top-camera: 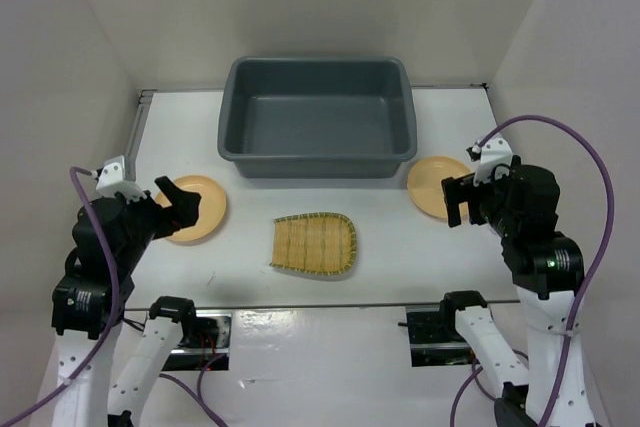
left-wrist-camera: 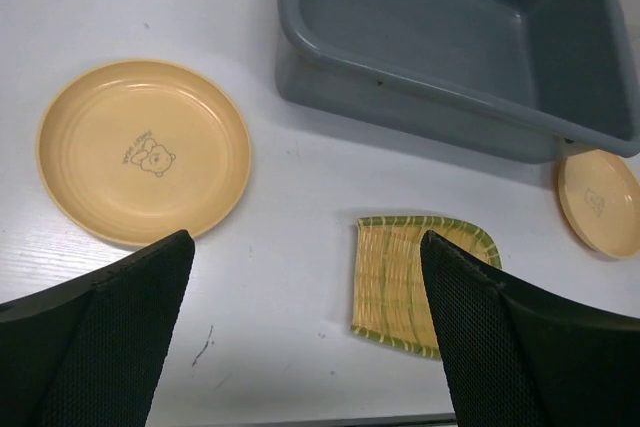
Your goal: Place the mixed dishes into the plastic bin
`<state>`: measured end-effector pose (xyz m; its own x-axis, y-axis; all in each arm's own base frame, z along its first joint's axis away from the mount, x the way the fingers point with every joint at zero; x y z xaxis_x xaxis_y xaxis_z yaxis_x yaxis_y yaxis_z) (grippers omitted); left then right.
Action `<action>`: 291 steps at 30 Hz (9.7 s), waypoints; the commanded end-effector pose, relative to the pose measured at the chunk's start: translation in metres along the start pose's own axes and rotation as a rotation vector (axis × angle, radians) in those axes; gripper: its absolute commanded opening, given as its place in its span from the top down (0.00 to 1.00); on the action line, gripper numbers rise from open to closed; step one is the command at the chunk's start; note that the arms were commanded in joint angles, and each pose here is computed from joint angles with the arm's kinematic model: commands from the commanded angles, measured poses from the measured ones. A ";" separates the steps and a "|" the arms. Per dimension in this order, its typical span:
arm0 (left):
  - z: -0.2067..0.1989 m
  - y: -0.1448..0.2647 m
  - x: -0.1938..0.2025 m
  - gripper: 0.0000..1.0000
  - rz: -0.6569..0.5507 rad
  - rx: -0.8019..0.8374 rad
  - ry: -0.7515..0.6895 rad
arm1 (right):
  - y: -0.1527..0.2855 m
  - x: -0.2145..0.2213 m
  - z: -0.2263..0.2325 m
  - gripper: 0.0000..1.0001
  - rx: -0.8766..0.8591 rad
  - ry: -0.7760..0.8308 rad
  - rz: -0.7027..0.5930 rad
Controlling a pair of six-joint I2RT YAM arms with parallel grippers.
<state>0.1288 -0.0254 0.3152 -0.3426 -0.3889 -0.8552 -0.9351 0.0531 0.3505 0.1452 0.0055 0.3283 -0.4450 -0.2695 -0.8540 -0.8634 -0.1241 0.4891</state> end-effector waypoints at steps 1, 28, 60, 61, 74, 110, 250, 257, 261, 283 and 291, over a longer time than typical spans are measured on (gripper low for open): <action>-0.011 0.009 -0.020 0.00 -0.026 0.038 -0.016 | 0.001 0.006 -0.013 0.01 0.102 0.098 0.016; -0.004 -0.014 -0.007 0.00 0.212 -0.046 -0.073 | -0.217 0.127 -0.023 0.01 -0.297 0.577 0.498; 0.000 -0.037 -0.003 0.00 0.257 -0.099 -0.068 | -0.080 0.004 -0.002 1.00 -0.534 0.720 0.147; 0.000 -0.040 -0.002 0.00 0.256 -0.098 -0.068 | -0.068 -0.013 -0.005 1.00 -0.479 0.727 0.085; 0.006 -0.066 0.009 0.00 0.374 -0.157 -0.071 | -0.148 -0.152 0.050 1.00 -0.358 0.692 -0.298; 0.020 -0.066 0.009 0.00 0.372 -0.277 -0.019 | -0.353 -0.101 0.114 0.42 -0.569 0.612 0.103; -0.028 -0.013 -0.014 0.00 -0.013 -0.145 0.204 | -0.128 0.070 0.135 0.02 -0.702 0.682 0.035; -0.005 0.007 0.010 0.00 0.050 -0.183 0.171 | -0.146 0.098 0.157 0.02 -0.787 0.581 0.160; -0.001 0.022 0.010 0.00 0.008 -0.135 0.246 | -0.156 0.084 0.176 0.02 -0.838 0.476 0.156; 0.006 0.049 -0.012 0.00 -0.059 -0.118 0.131 | -0.214 0.090 0.193 0.02 -0.829 0.113 0.402; 0.005 0.046 -0.011 0.00 -0.043 -0.118 0.117 | -0.221 0.097 0.195 0.02 -0.844 0.126 0.408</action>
<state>0.0893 -0.0158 0.3332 -0.3056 -0.4950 -0.8134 -0.9193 -0.0692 0.3875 0.2342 0.1854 0.0999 -0.6412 -0.5510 -0.5340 -0.1410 -0.5995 0.7878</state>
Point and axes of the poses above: each gripper's point midway between its finger pads, its own y axis back along the fingers, its own z axis along the line the jaws close on, x = y × z, the point moved 7 cm from there along y, back along the fingers
